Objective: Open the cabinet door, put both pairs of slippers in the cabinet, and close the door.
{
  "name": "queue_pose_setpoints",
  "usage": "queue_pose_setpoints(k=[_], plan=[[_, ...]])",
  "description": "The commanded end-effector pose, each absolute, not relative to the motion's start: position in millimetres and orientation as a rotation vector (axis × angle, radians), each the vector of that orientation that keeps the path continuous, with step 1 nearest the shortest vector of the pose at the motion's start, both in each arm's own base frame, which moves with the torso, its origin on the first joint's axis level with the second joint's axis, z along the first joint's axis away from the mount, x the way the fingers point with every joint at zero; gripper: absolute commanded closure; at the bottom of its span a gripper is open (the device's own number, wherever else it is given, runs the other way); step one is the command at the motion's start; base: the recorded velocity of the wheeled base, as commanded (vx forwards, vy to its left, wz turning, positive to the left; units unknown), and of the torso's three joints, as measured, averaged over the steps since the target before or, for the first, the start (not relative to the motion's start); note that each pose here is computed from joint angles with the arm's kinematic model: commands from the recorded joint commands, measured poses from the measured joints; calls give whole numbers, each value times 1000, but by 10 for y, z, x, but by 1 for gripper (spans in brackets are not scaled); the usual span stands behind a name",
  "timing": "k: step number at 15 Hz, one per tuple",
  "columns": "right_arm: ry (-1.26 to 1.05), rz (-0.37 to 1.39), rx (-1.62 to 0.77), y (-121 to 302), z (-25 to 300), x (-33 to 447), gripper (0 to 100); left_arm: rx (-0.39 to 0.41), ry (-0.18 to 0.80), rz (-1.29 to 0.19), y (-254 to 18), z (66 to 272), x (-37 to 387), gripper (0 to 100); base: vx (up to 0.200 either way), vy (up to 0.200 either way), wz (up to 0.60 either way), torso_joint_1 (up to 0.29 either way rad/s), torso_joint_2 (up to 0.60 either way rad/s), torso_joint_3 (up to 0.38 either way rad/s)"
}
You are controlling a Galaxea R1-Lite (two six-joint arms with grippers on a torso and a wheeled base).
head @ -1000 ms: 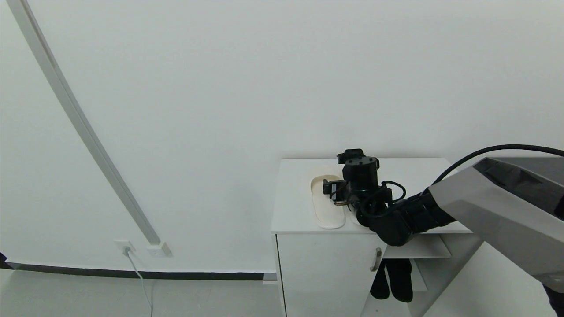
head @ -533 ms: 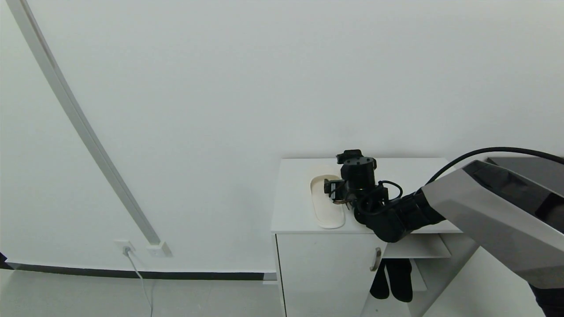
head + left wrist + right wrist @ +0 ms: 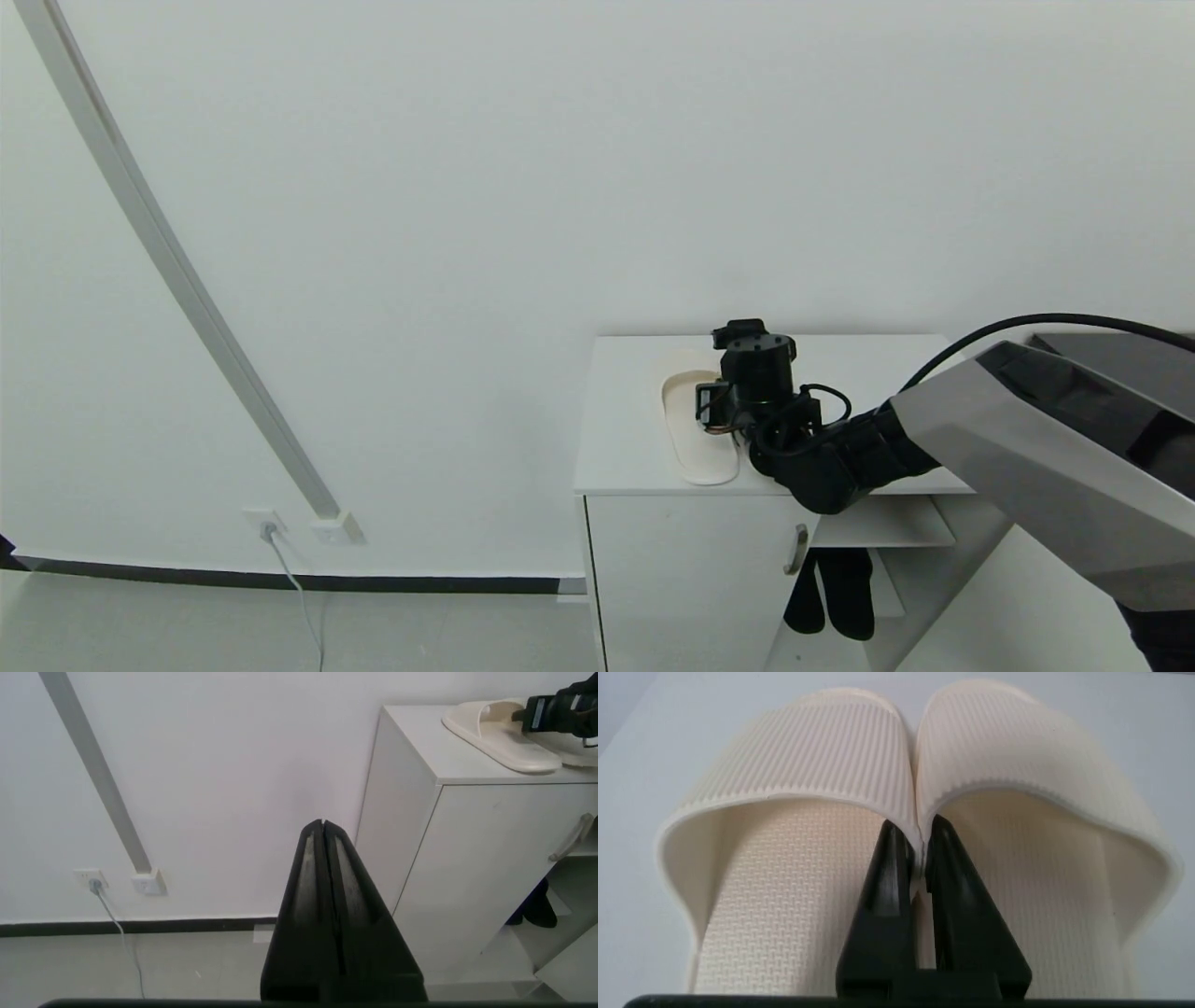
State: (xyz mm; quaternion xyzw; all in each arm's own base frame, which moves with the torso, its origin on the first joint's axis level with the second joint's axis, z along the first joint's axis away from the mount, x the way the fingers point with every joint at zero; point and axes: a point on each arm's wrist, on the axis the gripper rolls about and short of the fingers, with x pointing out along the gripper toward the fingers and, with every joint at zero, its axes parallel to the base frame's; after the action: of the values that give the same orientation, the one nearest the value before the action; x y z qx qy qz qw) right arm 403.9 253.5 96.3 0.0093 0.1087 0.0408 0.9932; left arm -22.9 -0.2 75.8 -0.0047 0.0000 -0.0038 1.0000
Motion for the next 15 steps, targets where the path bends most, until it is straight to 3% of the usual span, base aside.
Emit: queue_pose_setpoints(k=[1, 6, 11, 15], plan=[[201, 85, 29, 2525, 1061, 4007, 100, -11, 2, -8, -2, 758, -228, 100, 0, 0, 0, 0, 0, 0], [181, 221, 43, 2306, 1606, 3337, 100, -11, 2, -8, -2, 758, -228, 100, 0, 0, 0, 0, 0, 0], [197, 466, -2, 1852, 1819, 2318, 100, -6, 2, -8, -2, 753, -228, 100, 0, 0, 0, 0, 0, 0], [236, 538, -28, 1766, 1739, 1892, 100, -8, 0, -9, -2, 757, -229, 100, 0, 0, 0, 0, 0, 0]])
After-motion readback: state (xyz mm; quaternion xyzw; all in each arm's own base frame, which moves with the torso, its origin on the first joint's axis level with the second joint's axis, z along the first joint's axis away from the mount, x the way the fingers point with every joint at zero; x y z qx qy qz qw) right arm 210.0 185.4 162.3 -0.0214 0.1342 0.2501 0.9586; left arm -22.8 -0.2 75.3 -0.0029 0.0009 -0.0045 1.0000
